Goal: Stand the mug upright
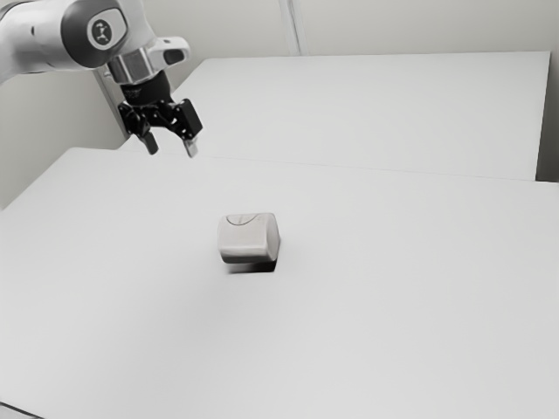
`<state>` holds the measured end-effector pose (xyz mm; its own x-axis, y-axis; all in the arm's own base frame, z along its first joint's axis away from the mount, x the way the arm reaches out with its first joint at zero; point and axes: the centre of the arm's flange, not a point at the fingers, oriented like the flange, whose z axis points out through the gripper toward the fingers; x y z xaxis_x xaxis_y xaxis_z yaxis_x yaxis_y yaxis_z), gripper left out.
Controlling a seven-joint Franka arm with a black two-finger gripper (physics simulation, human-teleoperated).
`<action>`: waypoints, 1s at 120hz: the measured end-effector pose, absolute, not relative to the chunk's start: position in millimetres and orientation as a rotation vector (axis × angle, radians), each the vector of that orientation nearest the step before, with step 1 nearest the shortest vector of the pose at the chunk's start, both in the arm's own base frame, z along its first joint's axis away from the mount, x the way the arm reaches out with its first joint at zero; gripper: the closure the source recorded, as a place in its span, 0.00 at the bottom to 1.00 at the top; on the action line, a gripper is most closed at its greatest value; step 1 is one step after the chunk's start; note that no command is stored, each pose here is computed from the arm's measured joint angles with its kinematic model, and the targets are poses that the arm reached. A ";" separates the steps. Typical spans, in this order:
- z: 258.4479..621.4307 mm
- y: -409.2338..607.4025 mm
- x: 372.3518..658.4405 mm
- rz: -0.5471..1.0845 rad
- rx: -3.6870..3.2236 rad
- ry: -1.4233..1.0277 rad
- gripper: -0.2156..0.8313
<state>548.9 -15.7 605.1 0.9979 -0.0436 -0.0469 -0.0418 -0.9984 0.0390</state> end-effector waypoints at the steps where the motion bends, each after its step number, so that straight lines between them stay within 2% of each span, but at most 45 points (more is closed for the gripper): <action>1: 605.2 -15.1 549.1 -0.072 3.102 -0.065 0.21; 40: 603.1 7.1 549.6 -0.020 3.130 -0.013 0.21; 60: 544.4 10.5 547.9 -0.131 3.095 0.018 0.21; 77: 506.7 12.6 547.2 -0.143 3.046 0.057 0.21; 120: 441.3 13.8 555.1 0.037 2.755 0.187 0.21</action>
<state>555.1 13.8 441.3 0.9908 0.1354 0.0008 0.1254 -0.9200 0.3713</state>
